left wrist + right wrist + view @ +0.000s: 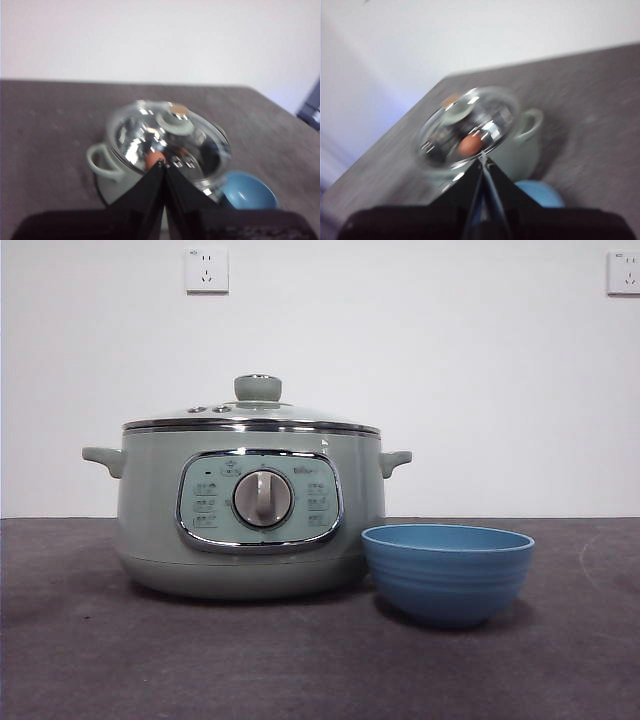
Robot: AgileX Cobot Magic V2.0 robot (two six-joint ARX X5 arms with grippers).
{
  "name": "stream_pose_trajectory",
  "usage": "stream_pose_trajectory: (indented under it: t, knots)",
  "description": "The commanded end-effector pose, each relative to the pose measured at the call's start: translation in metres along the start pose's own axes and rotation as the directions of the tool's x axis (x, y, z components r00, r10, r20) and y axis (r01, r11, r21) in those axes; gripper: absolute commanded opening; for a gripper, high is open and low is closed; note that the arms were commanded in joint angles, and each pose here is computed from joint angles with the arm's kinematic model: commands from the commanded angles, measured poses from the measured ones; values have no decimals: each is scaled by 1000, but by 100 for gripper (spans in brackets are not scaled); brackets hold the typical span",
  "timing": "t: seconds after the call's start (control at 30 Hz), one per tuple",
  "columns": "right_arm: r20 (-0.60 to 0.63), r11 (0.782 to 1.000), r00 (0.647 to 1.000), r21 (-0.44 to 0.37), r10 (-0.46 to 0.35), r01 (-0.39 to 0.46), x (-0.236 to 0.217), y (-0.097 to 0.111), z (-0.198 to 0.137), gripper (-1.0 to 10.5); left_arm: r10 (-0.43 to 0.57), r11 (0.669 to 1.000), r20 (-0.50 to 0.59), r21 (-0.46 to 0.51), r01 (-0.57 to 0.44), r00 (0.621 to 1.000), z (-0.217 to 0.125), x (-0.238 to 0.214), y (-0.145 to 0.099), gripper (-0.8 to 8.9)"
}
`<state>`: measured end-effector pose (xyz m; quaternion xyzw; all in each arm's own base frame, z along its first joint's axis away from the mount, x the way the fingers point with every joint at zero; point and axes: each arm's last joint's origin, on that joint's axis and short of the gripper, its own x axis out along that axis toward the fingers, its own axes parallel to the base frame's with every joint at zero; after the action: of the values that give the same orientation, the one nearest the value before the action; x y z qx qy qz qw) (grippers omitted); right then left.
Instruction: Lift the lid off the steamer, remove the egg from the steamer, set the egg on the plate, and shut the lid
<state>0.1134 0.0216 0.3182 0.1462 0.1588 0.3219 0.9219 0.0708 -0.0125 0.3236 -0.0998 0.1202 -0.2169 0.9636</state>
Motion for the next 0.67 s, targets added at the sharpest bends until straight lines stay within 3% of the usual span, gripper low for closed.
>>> stream_pose_trajectory:
  t: [0.03,0.23,0.37,0.53,0.6,0.67]
  knots:
    - [-94,995,992,-58,81,-87,3,4,13,-11,-56,998,-74,21,57,996,4,3,-1,-8]
    - [-275,985,953,-74,127,-153,8,10,27,-11,-195,981,-163,-45,190,967,4,11,-1,-8]
    - [-343,983,929,-68,139,-172,11,11,25,-11,-199,980,-189,-52,193,962,2,13,0,-7]
    - [-351,984,926,-59,139,-170,11,11,25,46,-200,980,-188,-52,193,962,2,13,0,15]
    - [-351,984,926,-56,139,-169,11,11,25,229,-199,980,-188,-57,192,962,2,13,0,162]
    - [-351,985,926,-51,137,-165,11,11,25,490,-199,980,-185,-58,191,962,3,13,0,445]
